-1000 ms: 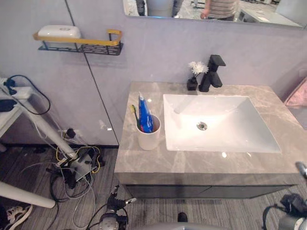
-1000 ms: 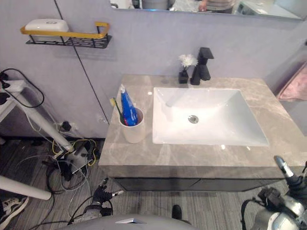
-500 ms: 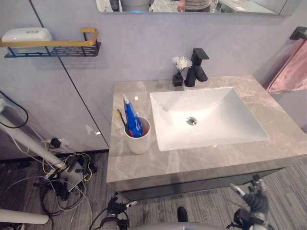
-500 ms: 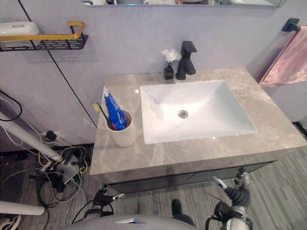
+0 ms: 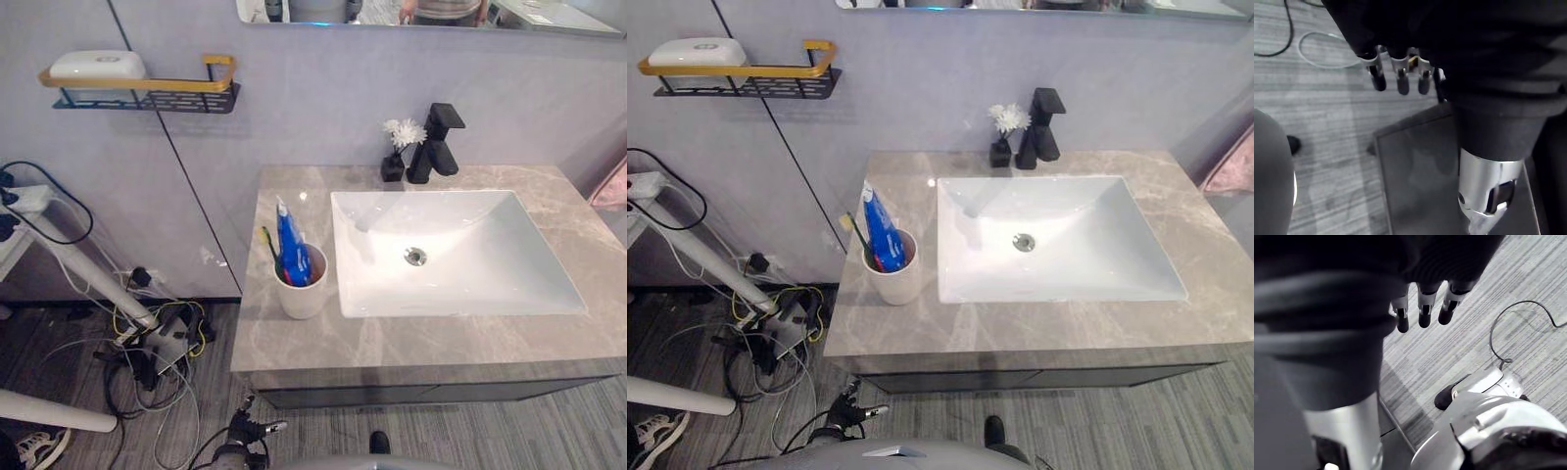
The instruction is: Organize washtable
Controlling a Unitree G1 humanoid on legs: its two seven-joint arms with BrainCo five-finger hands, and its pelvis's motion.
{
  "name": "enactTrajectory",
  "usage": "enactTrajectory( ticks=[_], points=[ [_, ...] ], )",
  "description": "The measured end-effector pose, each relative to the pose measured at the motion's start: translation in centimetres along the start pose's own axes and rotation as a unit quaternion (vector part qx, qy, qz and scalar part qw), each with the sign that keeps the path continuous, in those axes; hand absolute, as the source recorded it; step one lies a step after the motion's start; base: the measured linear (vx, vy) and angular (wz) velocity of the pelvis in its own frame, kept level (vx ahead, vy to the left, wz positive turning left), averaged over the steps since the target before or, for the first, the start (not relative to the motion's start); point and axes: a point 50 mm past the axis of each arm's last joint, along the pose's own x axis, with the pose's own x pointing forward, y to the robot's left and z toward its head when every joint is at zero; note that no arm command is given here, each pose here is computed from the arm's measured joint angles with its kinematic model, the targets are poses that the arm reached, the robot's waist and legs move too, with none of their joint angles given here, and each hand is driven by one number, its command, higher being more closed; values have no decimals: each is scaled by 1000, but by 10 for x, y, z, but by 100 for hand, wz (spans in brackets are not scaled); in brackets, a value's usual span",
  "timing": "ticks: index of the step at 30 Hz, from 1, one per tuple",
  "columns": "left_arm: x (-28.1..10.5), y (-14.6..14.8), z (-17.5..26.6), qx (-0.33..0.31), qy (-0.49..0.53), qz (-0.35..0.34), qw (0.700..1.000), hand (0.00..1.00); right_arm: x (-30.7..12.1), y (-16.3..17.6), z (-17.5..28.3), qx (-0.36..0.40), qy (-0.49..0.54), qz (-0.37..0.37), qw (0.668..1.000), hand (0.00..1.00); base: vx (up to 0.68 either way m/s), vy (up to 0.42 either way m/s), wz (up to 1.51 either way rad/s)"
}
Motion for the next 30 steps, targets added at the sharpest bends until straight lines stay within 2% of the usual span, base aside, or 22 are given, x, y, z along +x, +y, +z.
enactTrajectory(
  ticks=[6, 9, 12, 14, 17, 18, 21, 24, 27, 28, 30],
  points=[
    [4, 4, 0, 6, 8, -9, 1000, 0, 4, 6, -1, -36, 22, 14, 999, 0, -54, -10, 28],
    [4, 8, -2, -18, 12, 1, 1000, 0, 5, 8, -1, -43, 29, 17, 999, 0, -45, -20, 19],
    [4, 15, -4, -85, 21, 24, 996, 0, 5, 10, 0, -54, 28, 19, 998, 0, -23, -29, 31],
    [3, 24, -6, -163, 25, 60, 985, 0, 6, 9, -2, -55, 36, 15, 998, 0, 4, -25, 34],
    [-1, 46, 5, -293, -15, 126, 948, 0, 6, 9, -4, -39, 43, 6, 998, 0, 25, -15, 36],
    [-6, 61, 22, -358, -68, 162, 917, 0, 6, 8, -5, -32, 46, 3, 998, 0, 38, -7, 31],
    [-17, 90, 56, -402, -169, 212, 875, 0, 6, 8, -6, -18, 46, -2, 999, 0, 40, -5, 27],
    [-30, 107, 85, -412, -245, 232, 846, 0, 6, 8, -5, -31, 37, -2, 999, 0, 24, -1, 17],
    [-57, 122, 128, -422, -355, 245, 797, 0, 5, 9, -7, -38, 34, 2, 999, 0, -6, 0, 31],
    [-75, 129, 146, -422, -408, 250, 770, 100, 4, 8, -8, -38, 32, 3, 999, 0, -25, 0, 17],
    [-104, 138, 166, -417, -484, 262, 724, 100, 4, 7, -9, -26, 35, 1, 999, 0, -36, 8, 17]
  ],
)
